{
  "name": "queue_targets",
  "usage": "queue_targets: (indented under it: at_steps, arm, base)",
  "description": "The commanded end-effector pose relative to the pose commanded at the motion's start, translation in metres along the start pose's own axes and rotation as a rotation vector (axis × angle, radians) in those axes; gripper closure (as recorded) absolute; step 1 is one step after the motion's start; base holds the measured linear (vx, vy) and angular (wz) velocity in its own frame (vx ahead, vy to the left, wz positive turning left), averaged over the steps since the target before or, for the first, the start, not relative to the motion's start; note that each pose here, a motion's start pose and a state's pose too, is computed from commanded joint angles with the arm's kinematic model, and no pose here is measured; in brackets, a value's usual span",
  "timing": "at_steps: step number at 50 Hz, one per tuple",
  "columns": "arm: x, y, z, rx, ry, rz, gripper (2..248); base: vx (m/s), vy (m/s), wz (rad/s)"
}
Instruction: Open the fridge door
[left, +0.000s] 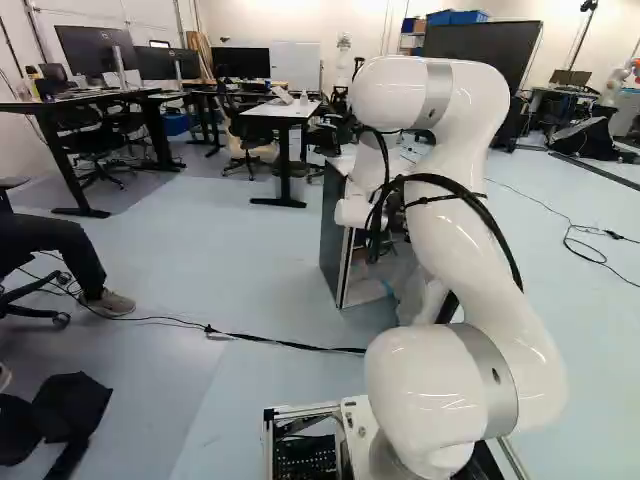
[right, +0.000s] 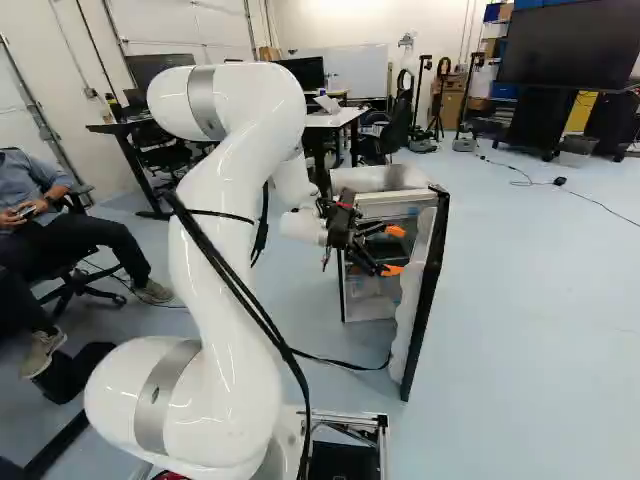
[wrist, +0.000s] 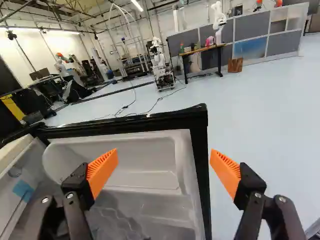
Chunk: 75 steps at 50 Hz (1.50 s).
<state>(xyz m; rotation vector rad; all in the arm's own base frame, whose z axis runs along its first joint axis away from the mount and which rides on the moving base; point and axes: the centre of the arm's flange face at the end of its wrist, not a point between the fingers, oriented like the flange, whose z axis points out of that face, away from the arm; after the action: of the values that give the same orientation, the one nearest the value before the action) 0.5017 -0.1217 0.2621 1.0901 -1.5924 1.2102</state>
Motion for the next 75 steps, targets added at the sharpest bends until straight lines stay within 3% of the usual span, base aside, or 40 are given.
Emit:
queue_targets:
  at_steps: [12,59,75]
  arm:
    - [0.000,-0.011,0.025,-0.076,-0.008,0.042,3]
    - [0.000,-0.040,0.125,-0.468,-0.108,0.281,3]
    - [0.004,-0.051,0.161,-0.535,-0.113,0.353,3]
  base:
    - [0.000,0.000,0.000]
    - [0.000,0.000,0.000]
    - [0.000,0.000,0.000]
